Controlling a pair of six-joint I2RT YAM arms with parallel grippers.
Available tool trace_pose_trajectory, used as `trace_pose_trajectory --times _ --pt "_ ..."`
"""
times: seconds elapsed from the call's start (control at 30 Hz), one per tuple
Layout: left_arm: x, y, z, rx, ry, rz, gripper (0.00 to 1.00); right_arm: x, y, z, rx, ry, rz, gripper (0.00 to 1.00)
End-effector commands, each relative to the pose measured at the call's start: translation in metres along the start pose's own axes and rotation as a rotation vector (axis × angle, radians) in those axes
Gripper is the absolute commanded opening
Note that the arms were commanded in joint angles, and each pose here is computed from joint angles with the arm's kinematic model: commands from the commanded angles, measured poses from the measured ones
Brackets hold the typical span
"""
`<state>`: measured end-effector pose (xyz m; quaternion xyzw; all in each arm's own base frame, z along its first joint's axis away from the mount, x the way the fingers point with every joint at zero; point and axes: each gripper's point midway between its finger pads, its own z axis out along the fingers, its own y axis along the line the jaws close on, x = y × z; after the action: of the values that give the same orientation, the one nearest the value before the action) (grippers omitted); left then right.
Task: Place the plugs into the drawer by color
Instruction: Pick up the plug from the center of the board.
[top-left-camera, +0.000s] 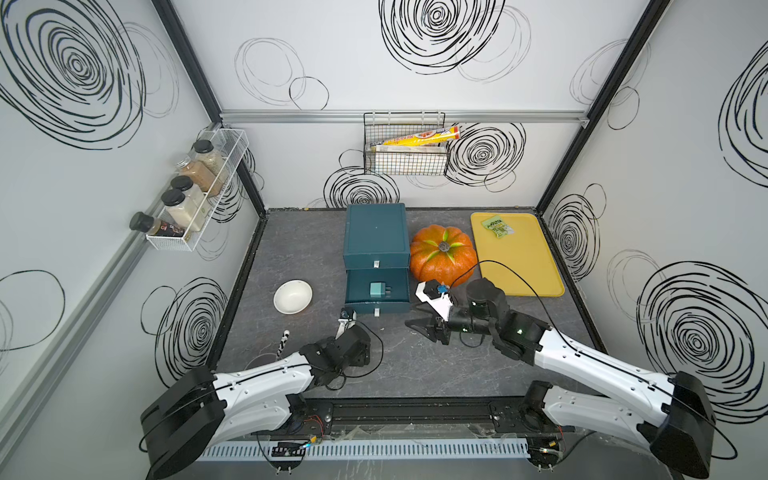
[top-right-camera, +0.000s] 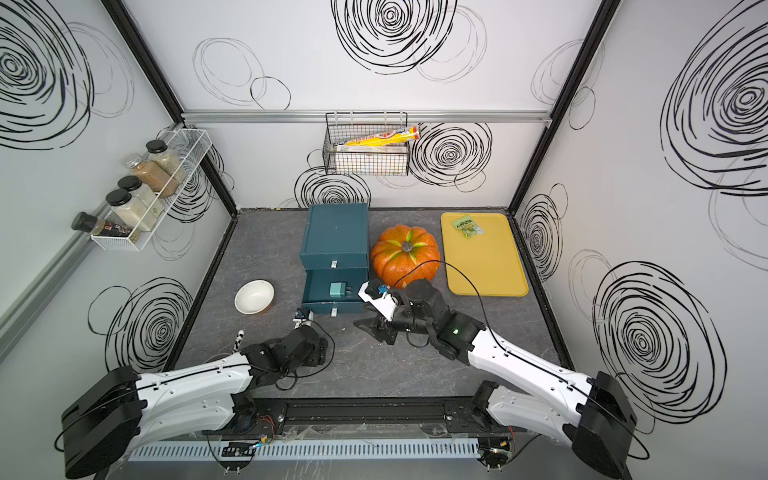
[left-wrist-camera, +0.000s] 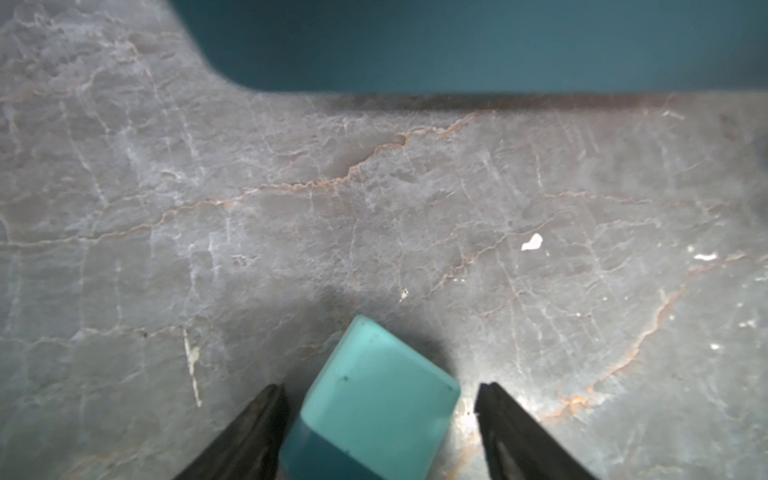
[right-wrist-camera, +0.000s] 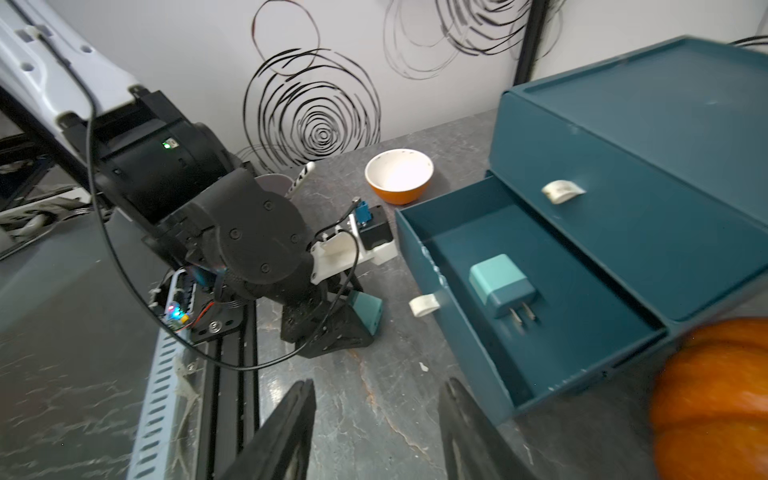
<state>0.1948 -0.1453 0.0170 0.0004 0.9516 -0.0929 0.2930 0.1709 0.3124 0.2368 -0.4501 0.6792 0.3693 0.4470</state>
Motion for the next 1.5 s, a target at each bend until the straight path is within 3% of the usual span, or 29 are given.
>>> trace_pose_trajectory --times 0.0,0.23,0.37,0.43,0.53,0.73,0.83,0.93,1.1,1.2,1.3,1.4,1.47 --pt "0.002 -0.005 0.004 -0.008 0.021 0.016 0.63 -0.021 -0.019 -0.015 0.141 -0.109 -0.025 0.53" --pt "0.006 -0.005 0.008 -0.056 0.04 0.038 0.61 -0.026 -0.027 -0.029 0.217 -0.16 -0.031 0.55" --pt "0.006 -0.015 0.002 -0.017 0.046 0.066 0.43 -0.026 -0.032 -0.031 0.249 -0.175 -0.032 0.55" --pt "0.004 -0.035 -0.012 0.062 0.042 0.112 0.31 -0.027 -0.034 -0.034 0.267 -0.189 -0.033 0.54" --pt "-0.003 -0.069 -0.037 0.232 0.042 0.145 0.19 -0.032 -0.034 -0.043 0.283 -0.229 -0.04 0.51" --pt "-0.016 -0.119 -0.085 0.513 0.052 0.194 0.19 -0.04 -0.047 -0.077 0.417 -0.345 -0.036 0.52" --pt "-0.032 -0.143 -0.109 0.591 0.055 0.224 0.19 -0.042 -0.049 -0.093 0.457 -0.406 -0.029 0.52" --pt "-0.068 -0.154 -0.129 0.528 -0.013 0.296 0.21 -0.043 -0.05 -0.099 0.472 -0.425 -0.028 0.53" --pt "-0.146 -0.149 -0.154 0.294 -0.174 0.435 0.11 -0.042 -0.05 -0.098 0.474 -0.421 -0.028 0.51" --pt "-0.178 -0.144 -0.148 0.253 -0.175 0.502 0.09 -0.043 -0.05 -0.099 0.472 -0.425 -0.028 0.51" --pt "-0.182 -0.146 -0.131 0.26 -0.16 0.632 0.04 -0.044 -0.049 -0.104 0.474 -0.442 -0.029 0.51" --pt "-0.188 -0.131 -0.103 0.121 -0.158 0.706 0.04 -0.046 -0.047 -0.11 0.477 -0.463 -0.031 0.51" --pt "-0.186 -0.132 -0.092 0.106 -0.146 0.762 0.03 -0.047 -0.046 -0.112 0.477 -0.474 -0.032 0.51"
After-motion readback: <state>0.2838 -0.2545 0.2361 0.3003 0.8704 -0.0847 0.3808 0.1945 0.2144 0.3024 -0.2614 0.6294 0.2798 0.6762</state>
